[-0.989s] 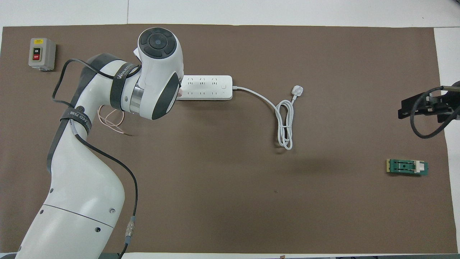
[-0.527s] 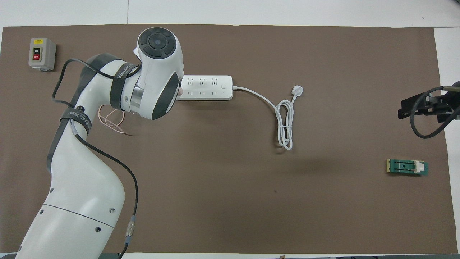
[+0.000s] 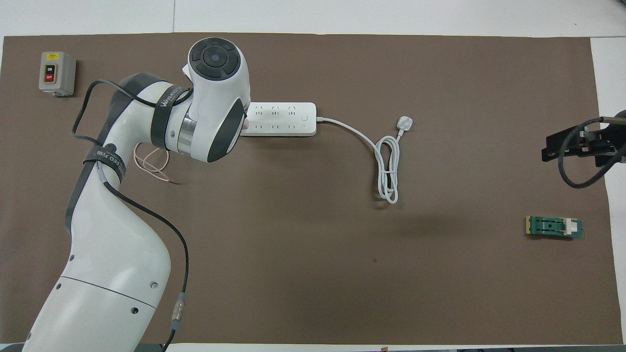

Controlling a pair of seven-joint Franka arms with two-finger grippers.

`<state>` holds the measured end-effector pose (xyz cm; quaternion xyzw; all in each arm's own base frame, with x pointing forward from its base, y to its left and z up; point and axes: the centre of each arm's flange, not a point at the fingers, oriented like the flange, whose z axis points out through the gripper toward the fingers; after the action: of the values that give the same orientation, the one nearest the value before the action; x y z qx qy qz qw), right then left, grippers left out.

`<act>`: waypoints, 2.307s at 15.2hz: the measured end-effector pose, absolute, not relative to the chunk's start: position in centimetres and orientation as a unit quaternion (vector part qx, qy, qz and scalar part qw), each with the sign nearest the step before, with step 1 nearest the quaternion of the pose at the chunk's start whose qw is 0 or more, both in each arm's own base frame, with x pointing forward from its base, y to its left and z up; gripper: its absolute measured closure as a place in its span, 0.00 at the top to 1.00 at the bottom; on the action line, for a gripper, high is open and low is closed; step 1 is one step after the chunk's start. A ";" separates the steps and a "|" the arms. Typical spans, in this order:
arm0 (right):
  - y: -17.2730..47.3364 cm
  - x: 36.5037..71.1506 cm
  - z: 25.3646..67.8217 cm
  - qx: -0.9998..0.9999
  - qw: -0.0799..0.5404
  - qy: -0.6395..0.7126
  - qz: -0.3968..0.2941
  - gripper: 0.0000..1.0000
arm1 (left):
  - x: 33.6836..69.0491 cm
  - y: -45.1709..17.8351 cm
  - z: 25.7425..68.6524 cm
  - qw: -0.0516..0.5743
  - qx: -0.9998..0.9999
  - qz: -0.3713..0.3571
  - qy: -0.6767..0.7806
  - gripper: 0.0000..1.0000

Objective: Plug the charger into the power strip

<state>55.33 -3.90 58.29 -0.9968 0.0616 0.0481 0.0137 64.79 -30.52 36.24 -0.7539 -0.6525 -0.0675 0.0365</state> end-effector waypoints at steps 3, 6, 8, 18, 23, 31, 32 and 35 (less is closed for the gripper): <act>-3.9 55.3 58.3 -0.997 0.014 0.062 0.048 1.00 | 64.8 -30.5 36.2 0.035 -0.754 -0.068 -0.652 0.31; -3.9 55.3 58.3 -0.997 0.014 0.062 0.048 1.00 | 65.0 -30.6 36.0 0.031 -0.754 -0.071 -0.652 0.31; -3.9 55.3 58.3 -0.997 0.014 0.062 0.048 1.00 | 65.0 -30.6 36.0 0.030 -0.754 -0.071 -0.652 0.31; -3.9 55.3 58.3 -0.997 0.014 0.062 0.048 1.00 | 64.8 -30.5 36.0 0.032 -0.754 -0.070 -0.652 0.31; -3.9 55.3 58.3 -0.997 0.014 0.062 0.048 1.00 | 64.5 -30.3 35.5 0.037 -0.754 -0.066 -0.652 0.31; -3.9 55.3 58.3 -0.997 0.014 0.062 0.048 1.00 | 64.4 -30.3 34.8 0.033 -0.755 -0.068 -0.651 0.31; -3.9 55.3 58.3 -0.997 0.014 0.062 0.048 1.00 | 64.4 -30.3 34.8 0.032 -0.755 -0.068 -0.651 0.31; -3.9 55.3 58.3 -0.997 0.014 0.062 0.048 1.00 | 64.3 -30.3 34.8 0.032 -0.755 -0.068 -0.651 0.31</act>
<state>55.33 -3.90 58.29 -0.9968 0.0616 0.0481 0.0137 64.34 -30.31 34.80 -0.7554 -0.6510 -0.0683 0.0323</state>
